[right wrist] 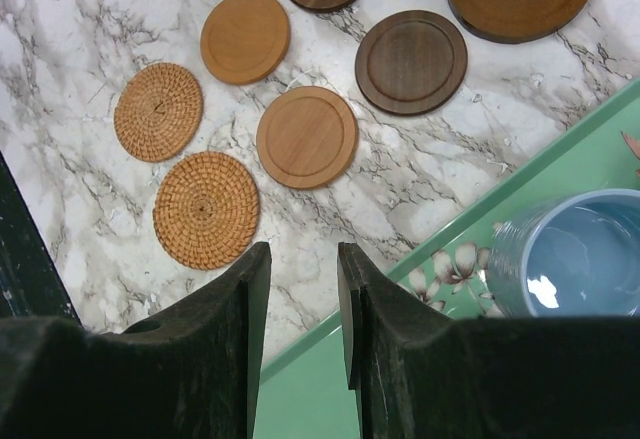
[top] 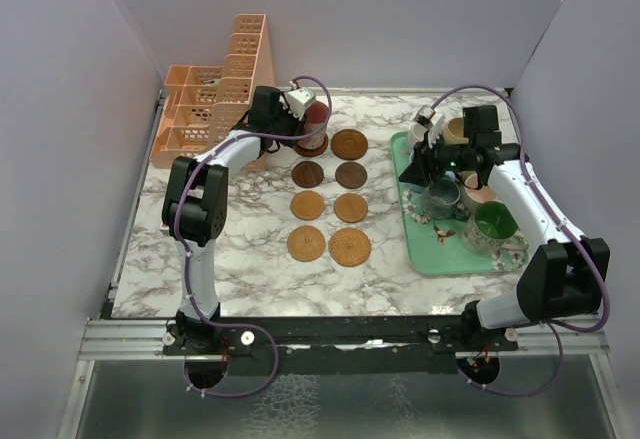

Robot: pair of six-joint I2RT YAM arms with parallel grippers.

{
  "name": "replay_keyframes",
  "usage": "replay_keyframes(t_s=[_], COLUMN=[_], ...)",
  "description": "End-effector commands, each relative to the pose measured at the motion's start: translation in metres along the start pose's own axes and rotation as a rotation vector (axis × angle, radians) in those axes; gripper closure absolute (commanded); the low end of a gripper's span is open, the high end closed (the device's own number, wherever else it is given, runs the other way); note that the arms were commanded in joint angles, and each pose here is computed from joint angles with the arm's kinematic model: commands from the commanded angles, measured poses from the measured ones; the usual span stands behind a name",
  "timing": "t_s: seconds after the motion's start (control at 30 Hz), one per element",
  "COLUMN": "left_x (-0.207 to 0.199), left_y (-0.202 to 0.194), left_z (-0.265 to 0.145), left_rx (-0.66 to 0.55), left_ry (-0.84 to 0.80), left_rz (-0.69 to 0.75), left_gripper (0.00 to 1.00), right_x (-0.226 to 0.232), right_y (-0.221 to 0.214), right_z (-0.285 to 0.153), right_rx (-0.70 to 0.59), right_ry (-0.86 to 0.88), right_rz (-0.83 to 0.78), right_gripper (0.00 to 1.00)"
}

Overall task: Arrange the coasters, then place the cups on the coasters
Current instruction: Place the cup on the coaster.

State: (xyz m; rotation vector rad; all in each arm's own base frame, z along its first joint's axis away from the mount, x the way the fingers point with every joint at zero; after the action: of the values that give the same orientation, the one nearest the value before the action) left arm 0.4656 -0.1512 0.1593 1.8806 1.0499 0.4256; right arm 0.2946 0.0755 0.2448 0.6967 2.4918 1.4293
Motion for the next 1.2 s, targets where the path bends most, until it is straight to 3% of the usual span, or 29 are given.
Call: replay_keyframes(t_s=[0.0,0.3,0.57,0.8,1.17], left_x=[0.001,0.003,0.005,0.005,0.006], left_y=[0.042,0.034,0.029,0.022,0.015], left_z=[-0.006,-0.005,-0.007,-0.006,-0.007], left_rx=[-0.175,-0.154,-0.134,-0.117,-0.093], left_ry=[-0.033,-0.029,-0.025,-0.019,-0.017], left_rz=[0.057,0.052,0.047,0.046,0.058], left_gripper=[1.00,0.97,0.78,0.70,0.67], right_x=[-0.001,-0.001,-0.001,0.000,-0.001], right_y=[0.001,0.000,0.000,0.000,-0.001], right_z=[0.000,0.000,0.000,0.000,0.000], right_rx=[-0.021,-0.019,-0.019,-0.017,-0.015], right_ry=[0.014,0.017,0.017,0.018,0.018], right_rz=[-0.021,-0.022,-0.024,-0.027,-0.027], right_gripper=[0.66,0.66,0.66,0.66,0.66])
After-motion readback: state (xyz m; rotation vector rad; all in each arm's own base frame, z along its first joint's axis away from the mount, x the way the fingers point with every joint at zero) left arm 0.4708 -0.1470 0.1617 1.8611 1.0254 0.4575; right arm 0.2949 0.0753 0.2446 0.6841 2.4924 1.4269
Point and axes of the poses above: each gripper's point midway between its finger pads, its own z axis out along the fingers, its own x axis along the line the jaws close on, y = z × x, the point moved 10 cm from there along -z, back along the fingers, and after that the axes turned 11 degrees about -z, right-handed, at the moved point
